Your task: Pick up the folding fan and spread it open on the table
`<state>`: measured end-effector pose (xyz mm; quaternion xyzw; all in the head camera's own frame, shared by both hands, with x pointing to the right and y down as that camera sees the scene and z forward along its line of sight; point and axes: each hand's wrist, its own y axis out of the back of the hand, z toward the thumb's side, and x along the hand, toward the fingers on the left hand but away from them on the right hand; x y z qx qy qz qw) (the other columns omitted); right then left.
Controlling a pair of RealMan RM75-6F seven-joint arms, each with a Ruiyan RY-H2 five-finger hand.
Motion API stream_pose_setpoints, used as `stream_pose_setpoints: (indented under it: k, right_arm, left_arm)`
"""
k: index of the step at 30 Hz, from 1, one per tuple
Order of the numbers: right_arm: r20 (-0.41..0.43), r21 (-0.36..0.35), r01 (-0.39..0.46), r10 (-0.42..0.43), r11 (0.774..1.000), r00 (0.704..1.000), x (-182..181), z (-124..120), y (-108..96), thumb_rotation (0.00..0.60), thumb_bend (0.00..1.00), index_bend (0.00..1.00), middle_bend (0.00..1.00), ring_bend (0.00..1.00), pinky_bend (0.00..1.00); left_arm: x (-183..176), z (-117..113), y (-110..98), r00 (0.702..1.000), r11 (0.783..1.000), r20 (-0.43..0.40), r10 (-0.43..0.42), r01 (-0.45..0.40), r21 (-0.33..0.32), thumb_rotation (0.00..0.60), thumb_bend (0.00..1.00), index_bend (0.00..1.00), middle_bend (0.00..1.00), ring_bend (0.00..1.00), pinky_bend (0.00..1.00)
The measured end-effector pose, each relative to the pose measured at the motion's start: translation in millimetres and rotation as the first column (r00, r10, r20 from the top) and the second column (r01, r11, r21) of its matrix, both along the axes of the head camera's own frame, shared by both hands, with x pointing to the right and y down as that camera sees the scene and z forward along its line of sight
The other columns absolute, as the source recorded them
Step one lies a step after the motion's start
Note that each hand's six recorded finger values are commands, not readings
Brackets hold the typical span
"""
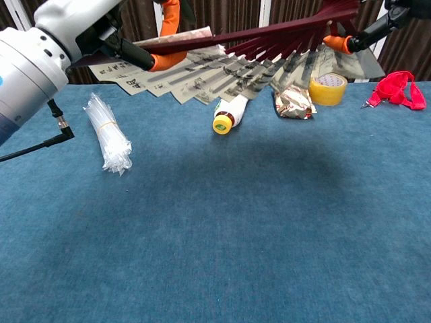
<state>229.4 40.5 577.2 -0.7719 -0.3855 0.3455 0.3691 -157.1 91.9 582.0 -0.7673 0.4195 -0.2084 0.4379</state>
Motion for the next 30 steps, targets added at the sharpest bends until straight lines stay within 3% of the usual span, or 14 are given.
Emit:
stream_pose_setpoints:
  k: [17,30]
  right_arm:
    - [0.005,-0.021,0.035,-0.035,0.999,0.999,5.1,-13.8,12.0,0.600,0.43,0.76,0.15,0.25,0.24]
    - [-0.111,0.029,0.023,-0.019,0.999,0.994,41.2,-17.4,8.1,0.600,0.44,0.76,0.15,0.25,0.24]
  left_arm:
    - [-5.0,6.8,-3.1,0.996,0.991,0.090,0.029,-0.040,0.126,0.600,0.43,0.72,0.33,0.00,0.11]
    - [-20.7,9.0,-1.8,0.983,0.982,0.181,0.010,-0.044,0.185,0.600,0.43,0.72,0.33,0.00,0.11]
